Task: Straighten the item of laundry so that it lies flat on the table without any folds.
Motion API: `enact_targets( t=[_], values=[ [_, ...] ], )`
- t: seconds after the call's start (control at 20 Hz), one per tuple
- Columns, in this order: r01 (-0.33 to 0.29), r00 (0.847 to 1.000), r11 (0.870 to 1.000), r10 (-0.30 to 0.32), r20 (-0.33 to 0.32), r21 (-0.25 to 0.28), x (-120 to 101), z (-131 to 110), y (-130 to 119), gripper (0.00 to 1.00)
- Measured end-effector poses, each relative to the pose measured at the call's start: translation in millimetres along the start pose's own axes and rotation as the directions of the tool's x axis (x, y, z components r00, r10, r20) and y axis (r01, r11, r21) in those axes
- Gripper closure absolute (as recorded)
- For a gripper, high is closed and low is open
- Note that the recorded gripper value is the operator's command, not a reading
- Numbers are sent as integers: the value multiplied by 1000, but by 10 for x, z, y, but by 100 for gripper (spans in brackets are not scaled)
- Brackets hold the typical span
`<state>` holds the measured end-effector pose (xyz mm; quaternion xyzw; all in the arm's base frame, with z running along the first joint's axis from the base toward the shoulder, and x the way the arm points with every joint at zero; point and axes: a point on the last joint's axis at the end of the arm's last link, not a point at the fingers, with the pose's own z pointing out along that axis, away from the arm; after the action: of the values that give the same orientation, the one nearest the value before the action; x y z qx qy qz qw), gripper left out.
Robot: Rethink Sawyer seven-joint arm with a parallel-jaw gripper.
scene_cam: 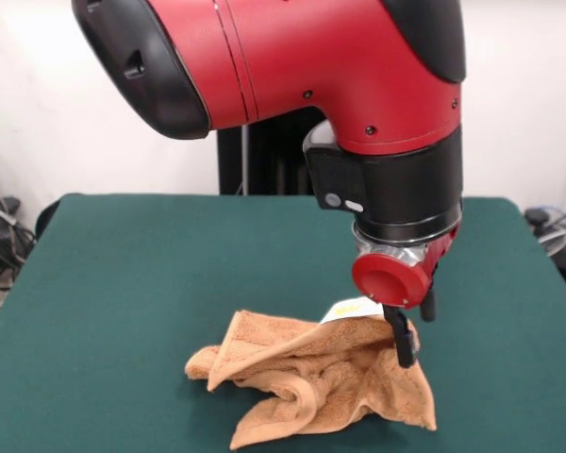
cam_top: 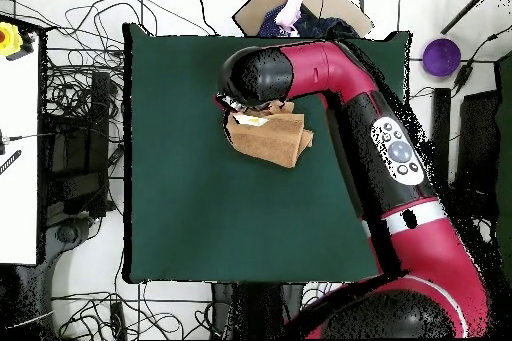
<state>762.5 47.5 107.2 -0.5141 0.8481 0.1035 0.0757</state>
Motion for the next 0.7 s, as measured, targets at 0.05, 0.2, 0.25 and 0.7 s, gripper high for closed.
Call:
enact_targets(
  t=[0.05,0.2,0.25,0.7],
  values=[
    [1,1000,1000,-1,-3,0,6,4,0,0],
    [4,1000,1000,-4,-12,-2,26,27,2,0],
    [5,1000,1000,-5,-16,-3,36,37,4,0],
    [7,998,1000,-7,-64,-11,170,101,-7,0]
  ],
)
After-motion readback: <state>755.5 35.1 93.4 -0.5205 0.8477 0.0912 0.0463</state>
